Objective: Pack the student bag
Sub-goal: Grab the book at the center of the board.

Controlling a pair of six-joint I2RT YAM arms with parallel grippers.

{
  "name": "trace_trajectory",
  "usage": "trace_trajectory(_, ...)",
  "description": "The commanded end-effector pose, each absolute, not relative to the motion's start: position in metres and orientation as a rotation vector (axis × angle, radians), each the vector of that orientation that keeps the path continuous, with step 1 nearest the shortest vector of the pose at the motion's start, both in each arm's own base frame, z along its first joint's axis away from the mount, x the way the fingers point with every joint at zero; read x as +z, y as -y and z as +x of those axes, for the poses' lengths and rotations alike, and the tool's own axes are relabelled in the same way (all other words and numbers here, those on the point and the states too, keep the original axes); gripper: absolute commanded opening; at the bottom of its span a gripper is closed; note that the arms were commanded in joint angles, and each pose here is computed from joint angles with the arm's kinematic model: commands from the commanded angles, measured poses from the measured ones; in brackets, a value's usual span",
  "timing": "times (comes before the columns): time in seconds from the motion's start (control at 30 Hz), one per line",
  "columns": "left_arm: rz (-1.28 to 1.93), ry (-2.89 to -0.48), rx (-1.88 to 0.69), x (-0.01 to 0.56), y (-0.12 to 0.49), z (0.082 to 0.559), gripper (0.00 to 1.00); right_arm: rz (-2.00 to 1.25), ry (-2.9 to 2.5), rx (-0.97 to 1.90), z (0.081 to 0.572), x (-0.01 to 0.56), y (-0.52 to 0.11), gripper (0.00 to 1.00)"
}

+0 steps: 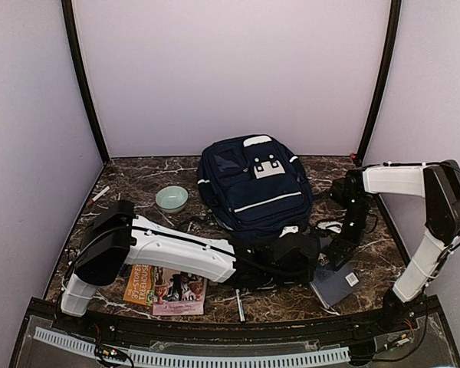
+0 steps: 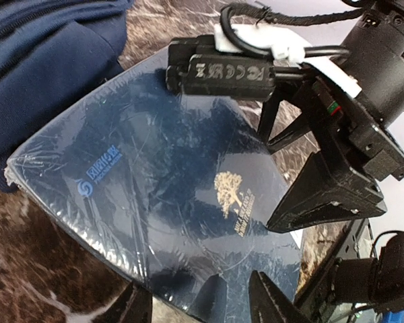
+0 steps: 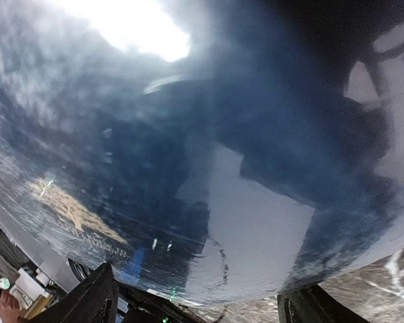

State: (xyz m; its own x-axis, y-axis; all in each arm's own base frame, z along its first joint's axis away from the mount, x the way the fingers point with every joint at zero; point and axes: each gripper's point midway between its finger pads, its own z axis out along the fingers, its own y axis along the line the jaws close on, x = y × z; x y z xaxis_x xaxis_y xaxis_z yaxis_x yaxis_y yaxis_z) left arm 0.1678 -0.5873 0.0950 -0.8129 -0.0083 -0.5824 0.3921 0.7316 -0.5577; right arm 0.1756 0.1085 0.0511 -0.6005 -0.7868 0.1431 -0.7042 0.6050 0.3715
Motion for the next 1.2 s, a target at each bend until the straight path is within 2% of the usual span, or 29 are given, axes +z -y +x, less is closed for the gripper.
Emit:
trace_trajectory(0.0,0.241,-2.094,-1.245,0.198,0.621,0.19,0.5,1.258,2.608,-0.9,0.2,0.087,-0.185,0.8)
trace_trajectory(0.17,0.164,-2.144,-1.15,0.175,0.593,0.222,0.52,1.248,2.659,-0.969,0.228,0.094,-0.203,0.8)
trace_trajectory(0.27,0.108,-2.196,-1.119,0.153,0.576,0.229,0.54,1.237,2.697,-0.895,0.236,0.078,-0.199,0.81)
trace_trajectory(0.4,0.041,-2.266,-1.111,0.13,0.563,0.223,0.65,1.191,2.698,-0.851,0.234,0.056,-0.192,0.82)
trace_trajectory(0.5,-0.033,-2.31,-1.129,0.114,0.557,0.215,0.69,1.162,2.684,-0.831,0.227,0.044,-0.187,0.82)
trace_trajectory(1.17,-0.321,-2.373,-1.18,0.078,0.541,0.186,0.68,1.115,2.673,-0.8,0.223,0.026,-0.18,0.81)
